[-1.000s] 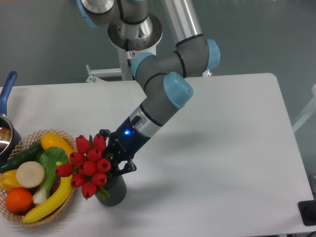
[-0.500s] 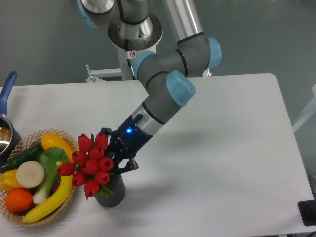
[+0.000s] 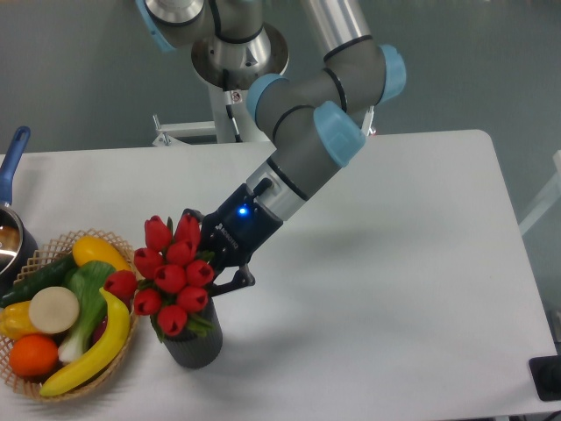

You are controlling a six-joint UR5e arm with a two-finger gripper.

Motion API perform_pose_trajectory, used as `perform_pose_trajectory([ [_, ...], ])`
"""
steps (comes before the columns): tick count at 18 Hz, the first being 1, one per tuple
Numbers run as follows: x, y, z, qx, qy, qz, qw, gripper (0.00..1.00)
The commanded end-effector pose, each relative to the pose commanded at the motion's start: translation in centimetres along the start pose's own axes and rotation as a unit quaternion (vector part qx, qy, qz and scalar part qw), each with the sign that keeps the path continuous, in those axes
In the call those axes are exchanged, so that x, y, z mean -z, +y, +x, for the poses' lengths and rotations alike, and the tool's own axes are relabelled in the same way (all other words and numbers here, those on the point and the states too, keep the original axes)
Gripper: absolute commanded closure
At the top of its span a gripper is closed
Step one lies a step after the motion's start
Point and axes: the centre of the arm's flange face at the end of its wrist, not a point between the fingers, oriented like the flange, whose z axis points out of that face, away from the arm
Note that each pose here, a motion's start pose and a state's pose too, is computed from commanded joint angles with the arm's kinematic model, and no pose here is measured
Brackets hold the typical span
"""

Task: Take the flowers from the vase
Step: 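Lift the tulip bunch up out of the grey vase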

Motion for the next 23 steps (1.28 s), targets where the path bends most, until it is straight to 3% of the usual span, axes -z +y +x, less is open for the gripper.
perform_pose_trajectory([
  [8, 2.2, -3.6, -1.1, -0.002, -0.013, 0.026, 0.9996, 0.61],
  [11, 3.7, -5.1, -1.5, 0.016, -0.025, 0.032, 0.999, 0.61],
  [16, 4.9, -6.3, -1.5, 0.033, -0.011, 0.066, 0.9972, 0.61],
  [23, 6.1, -8.0, -0.2, 0.069, -0.014, 0.071, 0.995, 0.61],
])
